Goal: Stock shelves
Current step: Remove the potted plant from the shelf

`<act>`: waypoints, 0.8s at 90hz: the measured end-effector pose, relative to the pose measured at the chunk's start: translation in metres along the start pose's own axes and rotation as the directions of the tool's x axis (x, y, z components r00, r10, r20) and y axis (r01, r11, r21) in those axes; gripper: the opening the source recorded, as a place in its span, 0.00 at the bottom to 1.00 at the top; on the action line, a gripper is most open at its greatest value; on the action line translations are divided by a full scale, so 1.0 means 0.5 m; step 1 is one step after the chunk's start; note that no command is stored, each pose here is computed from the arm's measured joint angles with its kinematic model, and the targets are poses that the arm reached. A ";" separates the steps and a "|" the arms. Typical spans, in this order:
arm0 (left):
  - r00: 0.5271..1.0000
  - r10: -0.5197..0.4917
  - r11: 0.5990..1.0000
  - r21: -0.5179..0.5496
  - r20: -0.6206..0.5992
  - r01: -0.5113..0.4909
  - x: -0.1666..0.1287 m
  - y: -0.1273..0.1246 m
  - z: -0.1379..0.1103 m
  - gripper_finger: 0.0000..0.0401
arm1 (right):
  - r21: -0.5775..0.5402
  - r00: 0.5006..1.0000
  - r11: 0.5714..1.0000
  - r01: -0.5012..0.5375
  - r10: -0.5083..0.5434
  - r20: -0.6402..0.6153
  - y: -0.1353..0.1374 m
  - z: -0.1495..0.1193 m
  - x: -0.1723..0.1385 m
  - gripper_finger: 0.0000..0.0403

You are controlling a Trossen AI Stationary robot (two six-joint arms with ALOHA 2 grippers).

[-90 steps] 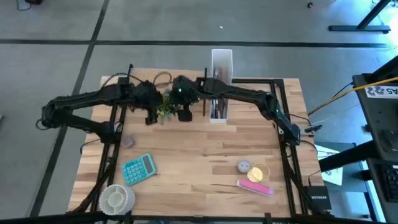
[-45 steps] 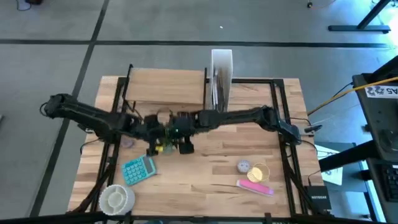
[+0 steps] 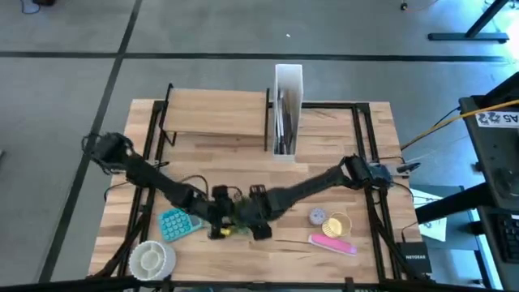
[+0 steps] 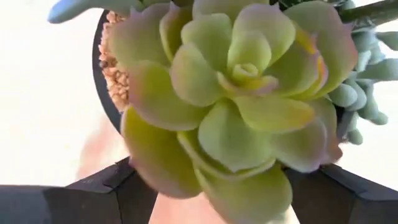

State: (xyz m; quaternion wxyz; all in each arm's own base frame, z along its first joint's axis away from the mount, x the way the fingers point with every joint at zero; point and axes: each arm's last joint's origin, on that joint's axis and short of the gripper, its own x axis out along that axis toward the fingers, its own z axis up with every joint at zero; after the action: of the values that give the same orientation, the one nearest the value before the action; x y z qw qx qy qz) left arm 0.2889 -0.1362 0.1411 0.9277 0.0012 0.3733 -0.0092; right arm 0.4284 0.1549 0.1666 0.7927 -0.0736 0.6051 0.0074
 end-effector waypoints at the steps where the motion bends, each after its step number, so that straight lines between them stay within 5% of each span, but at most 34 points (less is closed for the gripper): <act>1: 1.000 -0.002 1.000 0.005 0.003 0.002 0.004 -0.002 0.002 0.70 | 0.002 1.000 1.000 0.002 -0.002 -0.006 0.005 -0.003 0.000 0.78; 52: 0.959 -0.207 0.970 0.164 0.192 0.177 0.182 -0.130 0.146 0.70 | 0.096 0.972 0.990 0.104 -0.081 -0.221 0.270 -0.181 -0.079 0.78; 72: 0.939 -0.253 0.962 0.160 0.234 0.219 0.236 -0.144 0.187 0.70 | 0.153 0.966 0.979 0.135 -0.096 -0.238 0.342 -0.246 -0.102 0.78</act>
State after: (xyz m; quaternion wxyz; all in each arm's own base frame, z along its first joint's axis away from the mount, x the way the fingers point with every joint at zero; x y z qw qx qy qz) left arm 0.4375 -0.2110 0.1271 0.9576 0.0165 0.2482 -0.1452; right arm 0.2798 0.3124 0.1659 0.7200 -0.0421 0.6857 -0.0987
